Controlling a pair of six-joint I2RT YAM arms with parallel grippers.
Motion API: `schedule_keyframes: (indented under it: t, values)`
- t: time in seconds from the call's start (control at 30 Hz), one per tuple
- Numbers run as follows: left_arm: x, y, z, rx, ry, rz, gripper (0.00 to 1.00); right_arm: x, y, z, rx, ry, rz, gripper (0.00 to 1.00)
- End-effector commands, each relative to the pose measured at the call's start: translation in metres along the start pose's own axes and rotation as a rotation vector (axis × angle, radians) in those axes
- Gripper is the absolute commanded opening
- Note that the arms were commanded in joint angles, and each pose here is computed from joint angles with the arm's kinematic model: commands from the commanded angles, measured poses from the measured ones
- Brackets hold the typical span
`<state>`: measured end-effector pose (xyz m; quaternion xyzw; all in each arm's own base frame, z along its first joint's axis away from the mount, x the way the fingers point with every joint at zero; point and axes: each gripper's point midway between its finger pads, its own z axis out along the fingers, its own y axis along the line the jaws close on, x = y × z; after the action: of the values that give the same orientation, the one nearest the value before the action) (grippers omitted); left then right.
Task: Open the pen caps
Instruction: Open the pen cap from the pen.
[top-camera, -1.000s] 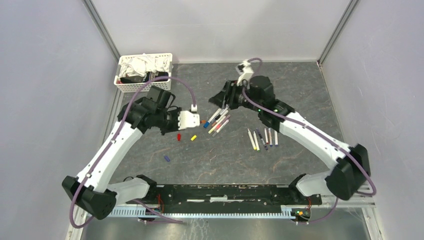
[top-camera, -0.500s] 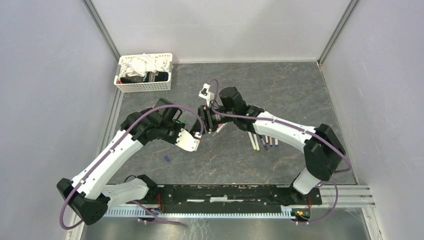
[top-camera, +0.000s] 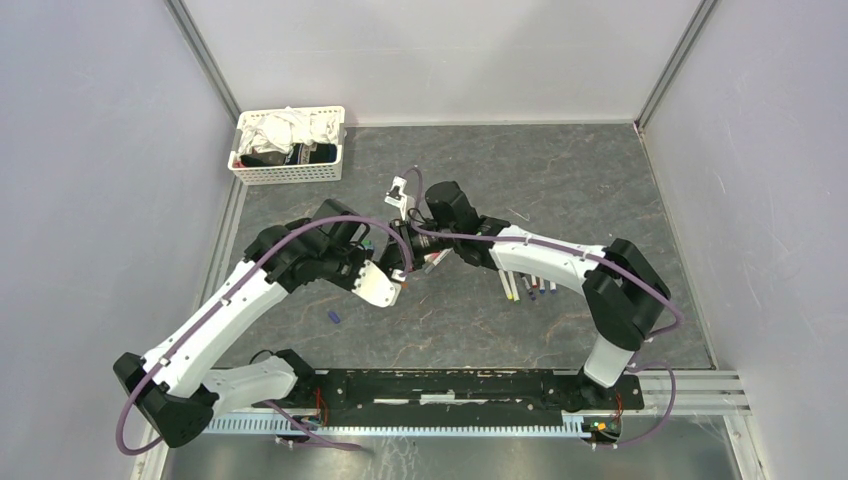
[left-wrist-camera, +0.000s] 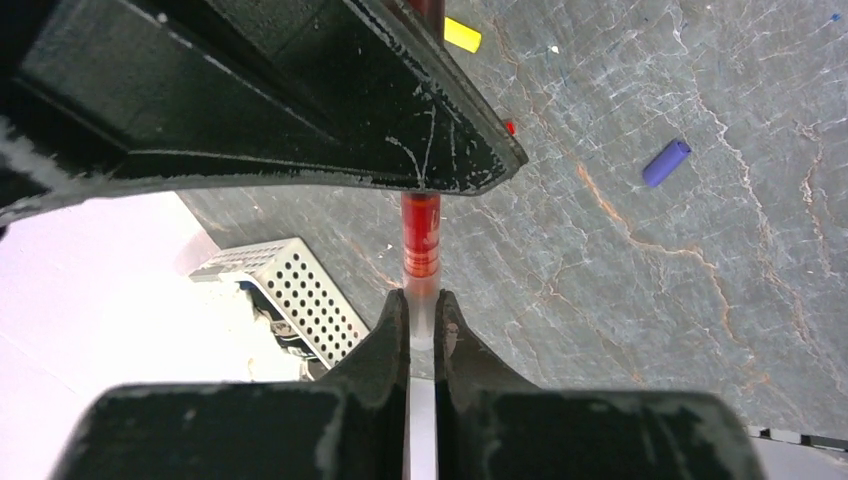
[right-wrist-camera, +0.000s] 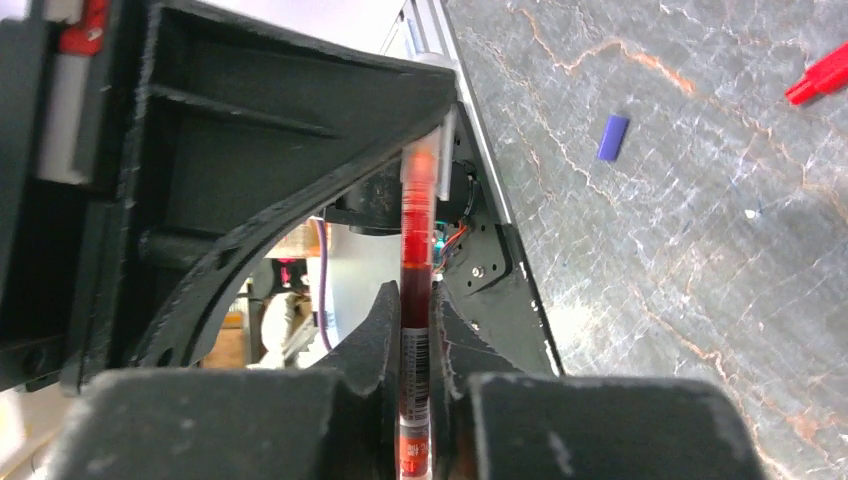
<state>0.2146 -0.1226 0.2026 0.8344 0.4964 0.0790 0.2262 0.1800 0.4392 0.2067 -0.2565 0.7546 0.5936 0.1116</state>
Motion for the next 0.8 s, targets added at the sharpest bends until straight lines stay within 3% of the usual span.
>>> schedule_keyframes:
  t: [0.0, 0.1, 0.17, 0.4, 0.53, 0.77]
  values:
    - [-0.011, 0.008, -0.007, -0.022, -0.047, 0.009, 0.14, -0.013, 0.021, 0.000, -0.081, -0.029, -0.082, 0.00]
    - [-0.018, 0.007, -0.010, 0.002, -0.080, -0.060, 0.42, -0.005, 0.016, -0.009, -0.089, -0.020, -0.108, 0.00]
    - [-0.025, 0.006, -0.013, 0.028, -0.110, -0.102, 0.51, 0.005, 0.009, -0.018, -0.092, -0.008, -0.125, 0.00]
    - [-0.049, 0.003, -0.022, 0.068, -0.235, -0.150, 0.66, 0.030, -0.003, -0.044, -0.143, -0.007, -0.180, 0.00]
    - [-0.055, -0.005, -0.019, 0.123, -0.262, -0.167, 0.80, 0.027, 0.007, -0.046, -0.179, -0.019, -0.206, 0.00]
    - [-0.061, -0.003, -0.007, 0.151, -0.281, -0.210, 0.81, 0.012, 0.018, -0.046, -0.190, -0.041, -0.226, 0.00]
